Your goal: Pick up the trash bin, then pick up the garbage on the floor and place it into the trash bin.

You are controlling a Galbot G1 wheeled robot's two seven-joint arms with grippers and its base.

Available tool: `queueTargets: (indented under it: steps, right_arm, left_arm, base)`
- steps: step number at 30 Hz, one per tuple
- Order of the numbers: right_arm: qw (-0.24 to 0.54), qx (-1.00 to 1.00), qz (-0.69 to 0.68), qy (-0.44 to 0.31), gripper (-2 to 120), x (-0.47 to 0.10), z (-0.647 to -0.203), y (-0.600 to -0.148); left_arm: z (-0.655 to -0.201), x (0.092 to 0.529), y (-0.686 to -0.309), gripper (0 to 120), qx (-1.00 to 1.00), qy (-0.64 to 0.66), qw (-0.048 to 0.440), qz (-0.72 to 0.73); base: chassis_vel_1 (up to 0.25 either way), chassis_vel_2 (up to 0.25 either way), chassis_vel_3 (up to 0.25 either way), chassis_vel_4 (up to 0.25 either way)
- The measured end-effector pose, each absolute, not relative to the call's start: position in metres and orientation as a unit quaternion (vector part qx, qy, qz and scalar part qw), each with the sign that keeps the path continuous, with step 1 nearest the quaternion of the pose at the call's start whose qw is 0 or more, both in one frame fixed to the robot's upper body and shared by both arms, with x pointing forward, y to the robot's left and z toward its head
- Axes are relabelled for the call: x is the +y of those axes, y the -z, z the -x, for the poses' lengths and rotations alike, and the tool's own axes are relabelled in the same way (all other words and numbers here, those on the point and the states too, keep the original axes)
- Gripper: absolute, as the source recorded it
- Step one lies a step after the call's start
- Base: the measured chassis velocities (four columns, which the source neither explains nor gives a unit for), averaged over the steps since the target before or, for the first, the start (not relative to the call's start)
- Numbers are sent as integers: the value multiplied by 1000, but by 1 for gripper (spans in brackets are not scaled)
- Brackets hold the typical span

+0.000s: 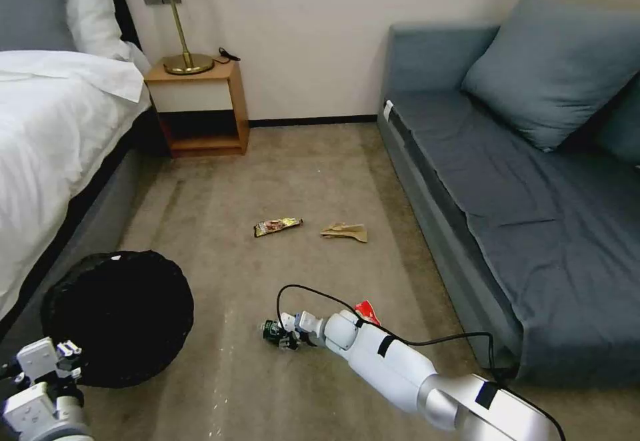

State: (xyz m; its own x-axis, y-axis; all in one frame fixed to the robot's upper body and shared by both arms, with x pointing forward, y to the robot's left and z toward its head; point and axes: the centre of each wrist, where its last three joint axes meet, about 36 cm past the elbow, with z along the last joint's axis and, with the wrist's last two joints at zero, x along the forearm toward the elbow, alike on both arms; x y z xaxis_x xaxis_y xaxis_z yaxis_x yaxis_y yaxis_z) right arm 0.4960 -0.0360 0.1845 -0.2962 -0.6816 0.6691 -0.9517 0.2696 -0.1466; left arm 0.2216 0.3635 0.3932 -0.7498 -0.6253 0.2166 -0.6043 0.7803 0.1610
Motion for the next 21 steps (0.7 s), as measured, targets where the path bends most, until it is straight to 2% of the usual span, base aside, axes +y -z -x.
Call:
queueTargets:
  steps: [3,10,13,19,21]
  right_arm:
    - [238,-765,-537,-265,28,-37,-500,-192]
    - [222,-781,-533,-238,27,-37,-504,-207]
    - [206,-816,-527,-119,27,-25,-510,-231]
    - [195,-831,-520,-41,27,-15,-517,-251]
    - [176,-839,-515,28,27,-5,-529,-278]
  left_arm:
    - [-222,362,-392,3,-935,39,132,-328]
    - [-223,360,-390,3,-935,40,138,-324]
    - [-223,355,-390,3,-935,44,140,-322]
    - [-221,353,-391,3,-935,49,140,-321]
    - [-219,349,-392,3,-935,56,143,-320]
  base:
    - [0,0,0,0]
    - [0,0,0,0]
    - [0,0,0,0]
    - [0,0,0,0]
    - [0,0,0,0]
